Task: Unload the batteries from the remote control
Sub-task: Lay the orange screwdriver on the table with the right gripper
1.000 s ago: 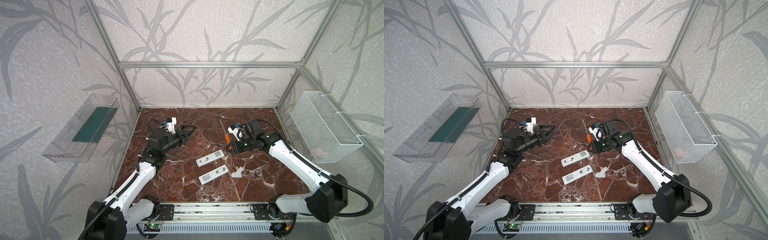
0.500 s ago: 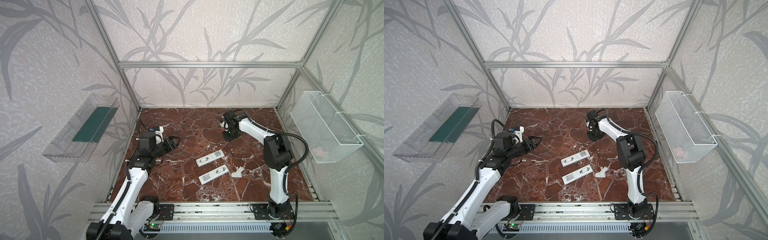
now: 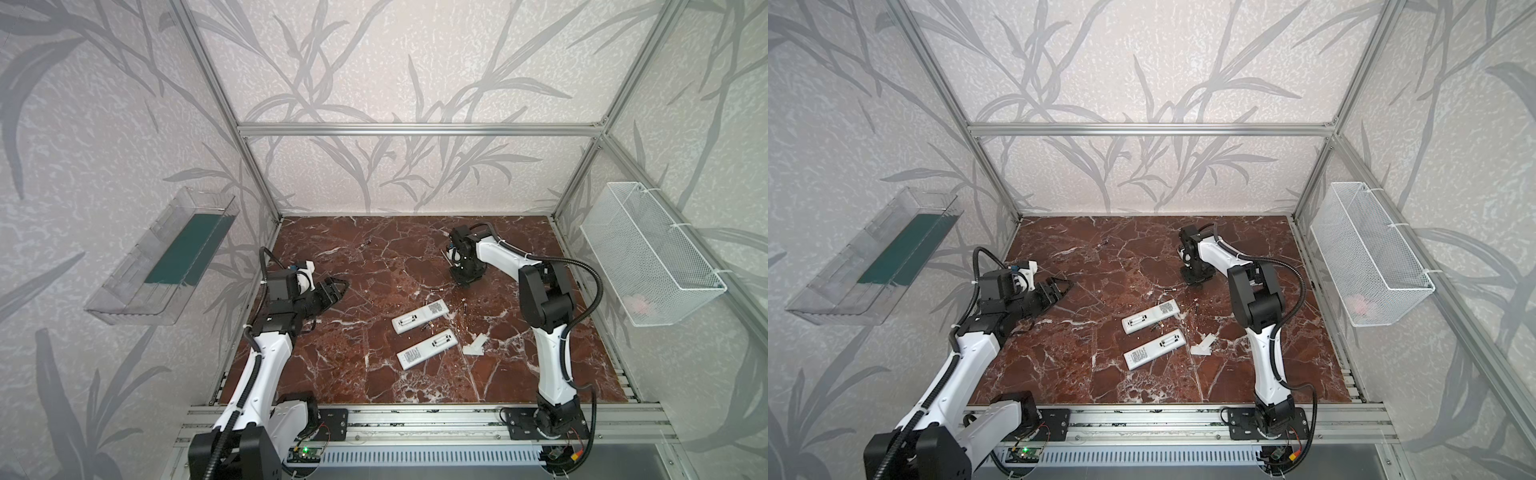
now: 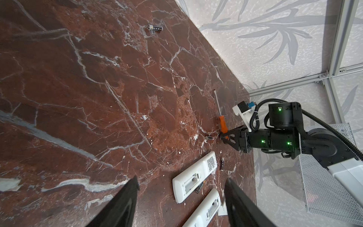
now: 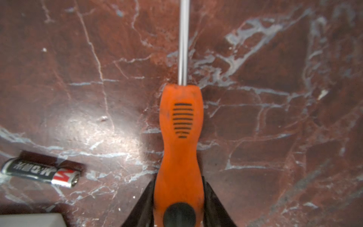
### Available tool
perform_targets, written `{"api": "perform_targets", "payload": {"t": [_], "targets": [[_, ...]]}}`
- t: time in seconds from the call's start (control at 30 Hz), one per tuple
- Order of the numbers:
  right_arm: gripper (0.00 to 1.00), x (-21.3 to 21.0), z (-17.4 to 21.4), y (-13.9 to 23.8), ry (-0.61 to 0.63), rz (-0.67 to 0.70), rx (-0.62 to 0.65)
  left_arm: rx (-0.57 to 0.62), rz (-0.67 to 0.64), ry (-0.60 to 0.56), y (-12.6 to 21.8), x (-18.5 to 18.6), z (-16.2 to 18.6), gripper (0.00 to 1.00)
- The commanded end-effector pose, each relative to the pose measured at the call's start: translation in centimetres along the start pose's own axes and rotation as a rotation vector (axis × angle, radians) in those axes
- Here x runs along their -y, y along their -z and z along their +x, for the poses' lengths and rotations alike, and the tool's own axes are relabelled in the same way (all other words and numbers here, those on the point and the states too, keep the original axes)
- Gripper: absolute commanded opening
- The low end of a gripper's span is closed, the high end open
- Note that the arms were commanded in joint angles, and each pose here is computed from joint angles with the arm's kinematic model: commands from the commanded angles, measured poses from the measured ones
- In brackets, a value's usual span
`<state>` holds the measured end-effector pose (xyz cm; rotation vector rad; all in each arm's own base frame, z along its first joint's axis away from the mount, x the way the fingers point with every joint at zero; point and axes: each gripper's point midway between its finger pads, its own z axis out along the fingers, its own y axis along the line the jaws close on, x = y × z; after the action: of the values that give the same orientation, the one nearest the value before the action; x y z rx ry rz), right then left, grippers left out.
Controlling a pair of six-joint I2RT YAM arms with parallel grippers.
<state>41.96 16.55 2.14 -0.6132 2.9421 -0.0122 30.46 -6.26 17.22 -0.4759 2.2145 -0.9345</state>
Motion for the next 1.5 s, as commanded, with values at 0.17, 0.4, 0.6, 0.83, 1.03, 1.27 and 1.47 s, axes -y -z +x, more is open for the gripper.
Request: {"api": "perform_targets", "payload": {"t": [0.17, 0.4, 0.6, 0.83, 1.03, 1.27, 1.47], "targets": [[0.50, -0.4, 0.7, -0.2, -0.013, -0.016, -0.022, -0.004, 0.018, 0.014, -0.1, -0.4, 0.1, 0.71], [0.60, -0.1, -0.8, 3.3, 0.006, -0.007, 0.049, 0.008, 0.033, 0.034, -0.1, -0.7, -0.3, 0.71], [0.71, 0.1, -2.9, 8.5, 0.020, -0.005, 0.150, 0.005, 0.042, 0.067, -0.2, -1.3, -0.5, 0.71], [0.83, -1.2, -3.6, 14.4, 0.038, -0.083, 0.348, 0.011, 0.027, 0.057, -0.2, -1.5, -0.7, 0.71], [0.86, -0.8, -3.9, 18.7, 0.024, -0.088, 0.647, 0.031, 0.024, 0.023, 0.2, -1.4, -0.8, 0.71], [0.87, 1.3, -2.2, 22.1, -0.058, -0.112, 1.068, 0.113, 0.017, -0.039, 1.3, -0.8, -1.8, 0.71], [0.87, 4.8, 1.7, 20.9, -0.096, 0.167, 1.361, 0.216, 0.016, -0.082, 2.4, -0.6, -2.5, 0.72]]}}
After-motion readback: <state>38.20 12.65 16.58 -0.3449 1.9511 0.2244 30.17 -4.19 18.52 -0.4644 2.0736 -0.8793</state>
